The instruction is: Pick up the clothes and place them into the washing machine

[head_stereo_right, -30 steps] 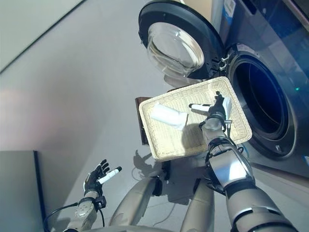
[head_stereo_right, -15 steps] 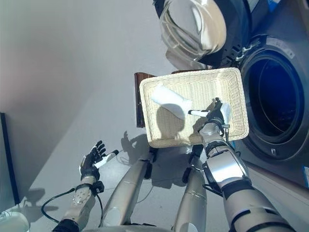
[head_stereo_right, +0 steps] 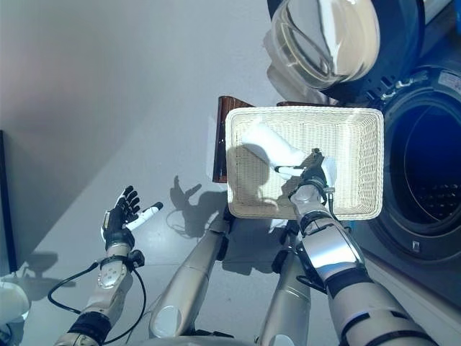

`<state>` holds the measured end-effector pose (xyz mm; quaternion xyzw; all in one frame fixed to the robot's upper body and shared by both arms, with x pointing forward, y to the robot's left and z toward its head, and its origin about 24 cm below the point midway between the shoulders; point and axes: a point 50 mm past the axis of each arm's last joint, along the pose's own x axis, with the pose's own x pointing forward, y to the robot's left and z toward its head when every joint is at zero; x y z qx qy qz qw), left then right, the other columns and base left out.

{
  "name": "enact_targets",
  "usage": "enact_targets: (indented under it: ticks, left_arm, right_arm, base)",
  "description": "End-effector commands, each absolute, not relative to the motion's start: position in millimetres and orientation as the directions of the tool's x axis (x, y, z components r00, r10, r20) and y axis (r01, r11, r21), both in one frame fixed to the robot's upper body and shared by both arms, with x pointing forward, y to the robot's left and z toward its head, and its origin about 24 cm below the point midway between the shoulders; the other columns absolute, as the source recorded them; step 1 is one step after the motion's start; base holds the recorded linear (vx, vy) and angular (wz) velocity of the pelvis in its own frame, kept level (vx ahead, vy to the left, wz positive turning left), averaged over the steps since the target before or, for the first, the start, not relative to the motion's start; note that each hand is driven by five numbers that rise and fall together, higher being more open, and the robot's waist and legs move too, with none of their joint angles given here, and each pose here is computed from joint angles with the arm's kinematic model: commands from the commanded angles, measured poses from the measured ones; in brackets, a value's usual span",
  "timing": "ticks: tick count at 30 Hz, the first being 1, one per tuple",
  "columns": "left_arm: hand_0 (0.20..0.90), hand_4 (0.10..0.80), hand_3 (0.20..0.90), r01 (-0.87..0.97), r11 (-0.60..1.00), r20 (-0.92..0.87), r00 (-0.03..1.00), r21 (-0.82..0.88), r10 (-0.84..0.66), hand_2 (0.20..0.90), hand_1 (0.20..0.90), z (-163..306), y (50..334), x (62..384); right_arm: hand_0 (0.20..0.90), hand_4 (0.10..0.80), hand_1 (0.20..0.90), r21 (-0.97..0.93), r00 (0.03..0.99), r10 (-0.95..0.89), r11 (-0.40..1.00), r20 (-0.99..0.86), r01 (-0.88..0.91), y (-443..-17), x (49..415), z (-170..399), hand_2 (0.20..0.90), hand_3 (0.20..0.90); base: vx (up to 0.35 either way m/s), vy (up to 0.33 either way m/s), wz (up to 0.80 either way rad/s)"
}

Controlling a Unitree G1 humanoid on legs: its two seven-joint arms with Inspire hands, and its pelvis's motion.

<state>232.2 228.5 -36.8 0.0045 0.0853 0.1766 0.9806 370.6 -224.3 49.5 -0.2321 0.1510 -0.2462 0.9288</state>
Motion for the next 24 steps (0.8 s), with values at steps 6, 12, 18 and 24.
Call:
enact_targets:
  ticks: [6,12,18,24]
  left_arm:
    - [0.9,0.8,0.9,-0.409,0.905,-0.046,0.908,0.117,0.416,0.9,0.9,-20,255,226]
    - [0.9,0.8,0.9,-0.398,0.911,-0.027,0.915,0.112,0.403,0.9,0.9,-17,251,228]
    - [0.9,0.8,0.9,-0.357,0.929,-0.001,0.934,0.1,0.359,0.9,0.9,-11,242,234]
    - [0.9,0.8,0.9,-0.261,0.959,0.019,0.965,0.11,0.261,0.9,0.9,-5,228,241]
  right_arm:
    - [0.9,0.8,0.9,-0.624,0.839,-0.541,0.635,0.061,0.455,-232,382,84,0.9,0.9]
    - [0.9,0.8,0.9,-0.716,0.859,-0.501,0.559,0.111,0.418,-231,386,93,0.9,0.9]
    - [0.9,0.8,0.9,-0.788,0.878,-0.45,0.477,0.162,0.389,-228,391,104,0.9,0.9]
    - [0.9,0.8,0.9,-0.841,0.875,-0.443,0.384,0.194,0.381,-239,394,120,0.9,0.9]
  base:
    - [0.039,-0.001,0.12]
    - [0.039,-0.003,0.08]
    - [0.03,-0.009,0.18]
    - [0.013,-0.019,0.18]
